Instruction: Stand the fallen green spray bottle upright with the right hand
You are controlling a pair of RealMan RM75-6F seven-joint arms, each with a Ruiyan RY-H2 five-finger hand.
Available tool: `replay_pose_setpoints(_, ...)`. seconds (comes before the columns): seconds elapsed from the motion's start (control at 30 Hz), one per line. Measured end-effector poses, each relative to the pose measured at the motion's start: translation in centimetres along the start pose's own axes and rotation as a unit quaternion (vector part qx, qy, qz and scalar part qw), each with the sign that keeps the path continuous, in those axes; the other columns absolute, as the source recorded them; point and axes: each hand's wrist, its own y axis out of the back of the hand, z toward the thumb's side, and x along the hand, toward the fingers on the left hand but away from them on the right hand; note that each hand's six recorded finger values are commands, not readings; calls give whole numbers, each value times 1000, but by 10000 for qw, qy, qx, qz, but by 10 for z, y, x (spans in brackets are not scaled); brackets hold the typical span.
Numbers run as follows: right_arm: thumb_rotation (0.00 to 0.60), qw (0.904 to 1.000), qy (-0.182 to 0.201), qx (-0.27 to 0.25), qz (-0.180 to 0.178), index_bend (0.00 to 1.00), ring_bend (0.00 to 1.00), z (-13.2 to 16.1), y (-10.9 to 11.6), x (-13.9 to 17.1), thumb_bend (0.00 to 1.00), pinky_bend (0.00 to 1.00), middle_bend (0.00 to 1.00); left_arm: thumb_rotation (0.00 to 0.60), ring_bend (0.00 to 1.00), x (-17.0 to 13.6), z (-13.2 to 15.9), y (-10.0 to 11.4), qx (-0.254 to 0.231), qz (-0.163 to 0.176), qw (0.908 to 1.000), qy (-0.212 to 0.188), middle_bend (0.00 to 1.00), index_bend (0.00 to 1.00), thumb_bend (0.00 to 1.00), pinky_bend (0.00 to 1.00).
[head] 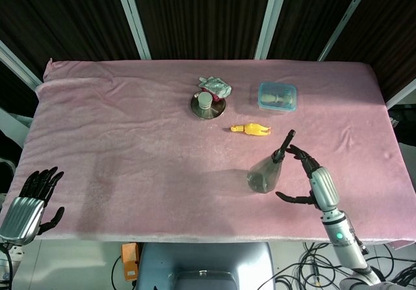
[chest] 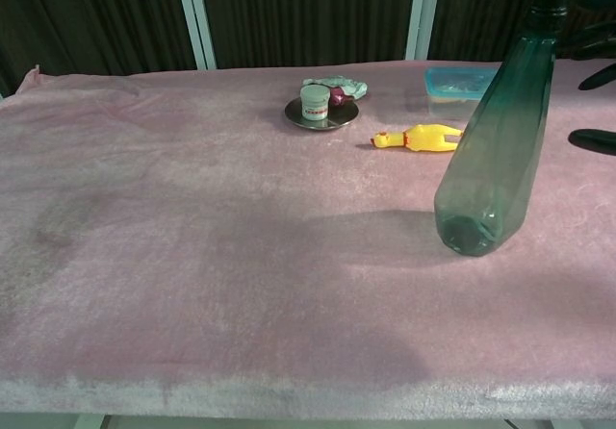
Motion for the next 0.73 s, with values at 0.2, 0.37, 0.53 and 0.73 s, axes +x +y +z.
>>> replay_pose_setpoints(0.2, 600, 9941, -302, 1040, -31, 66, 81, -6, 36, 41, 192, 251, 147, 600, 0, -1, 1, 1, 25, 23, 10000, -20, 0, 0, 393, 0)
replay_pose_setpoints(0.37, 600, 9698, -892, 2251, 303, 0, 0, -15, 66, 76, 191, 0, 12, 600, 0, -3, 4, 1, 70, 46, 10000, -43, 0, 0, 392, 0)
replay_pose_setpoints(0.53, 600, 9271, -1753, 3286, 421, 0, 0, -21, 84, 106, 192, 0, 30, 600, 0, -5, 6, 2, 136, 105, 9998, -69, 0, 0, 392, 0)
replay_pose_setpoints(0.73, 600, 9011, -2346, 3625, 410, 0, 0, -28, 100, 129, 191, 0, 32, 600, 0, -5, 5, 3, 130, 148, 9998, -36, 0, 0, 393, 0)
